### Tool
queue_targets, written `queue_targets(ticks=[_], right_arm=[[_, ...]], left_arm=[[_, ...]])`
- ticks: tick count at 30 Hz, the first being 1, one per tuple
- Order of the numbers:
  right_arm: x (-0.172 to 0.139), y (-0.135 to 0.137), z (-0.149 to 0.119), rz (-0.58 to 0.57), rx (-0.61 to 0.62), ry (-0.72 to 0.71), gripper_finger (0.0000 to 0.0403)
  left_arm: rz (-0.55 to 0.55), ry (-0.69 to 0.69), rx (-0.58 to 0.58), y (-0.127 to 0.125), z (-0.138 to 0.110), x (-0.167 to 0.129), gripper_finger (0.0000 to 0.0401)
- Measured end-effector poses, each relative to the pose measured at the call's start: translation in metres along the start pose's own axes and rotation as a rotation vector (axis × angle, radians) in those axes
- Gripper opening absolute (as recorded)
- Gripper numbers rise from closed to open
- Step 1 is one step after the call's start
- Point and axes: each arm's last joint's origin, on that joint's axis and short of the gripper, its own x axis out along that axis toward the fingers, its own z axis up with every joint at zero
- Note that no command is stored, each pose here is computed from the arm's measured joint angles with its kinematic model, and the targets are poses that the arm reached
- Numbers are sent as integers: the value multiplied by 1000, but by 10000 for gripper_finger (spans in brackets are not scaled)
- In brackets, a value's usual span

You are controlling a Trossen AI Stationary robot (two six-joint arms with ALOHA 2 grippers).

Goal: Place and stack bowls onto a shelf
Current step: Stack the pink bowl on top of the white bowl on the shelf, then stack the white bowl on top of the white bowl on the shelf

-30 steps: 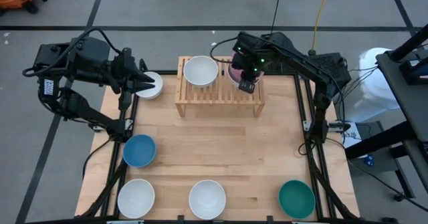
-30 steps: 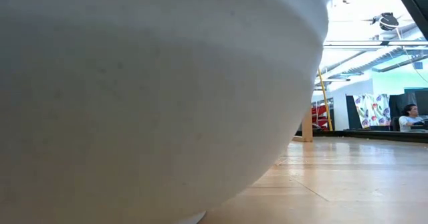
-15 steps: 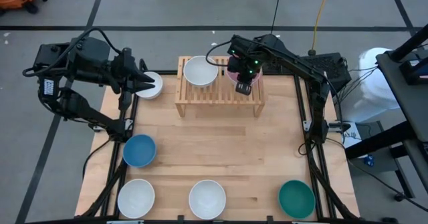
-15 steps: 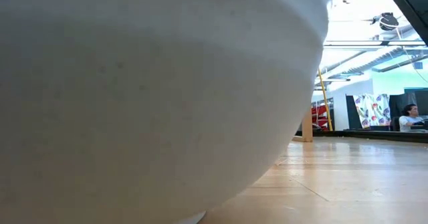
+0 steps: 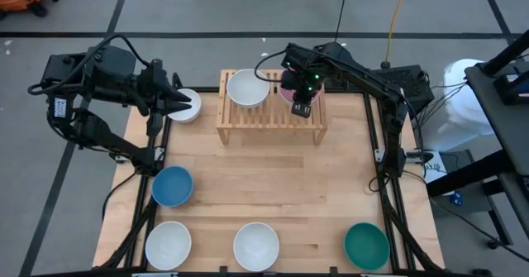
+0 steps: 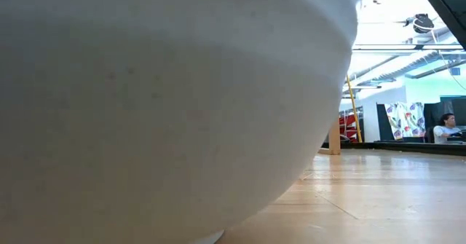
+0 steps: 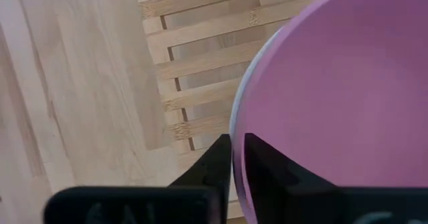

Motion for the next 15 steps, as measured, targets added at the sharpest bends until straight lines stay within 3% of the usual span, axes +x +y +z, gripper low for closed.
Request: queue_targets(ticks=[8, 15], right_arm=[[-10, 2, -4, -8, -18, -27, 101], [-42, 9, -19, -26, -21, -114, 120]], left_arm=[[0, 0, -1, 0, 0, 0, 86], [0, 0, -13, 0, 0, 0, 86]])
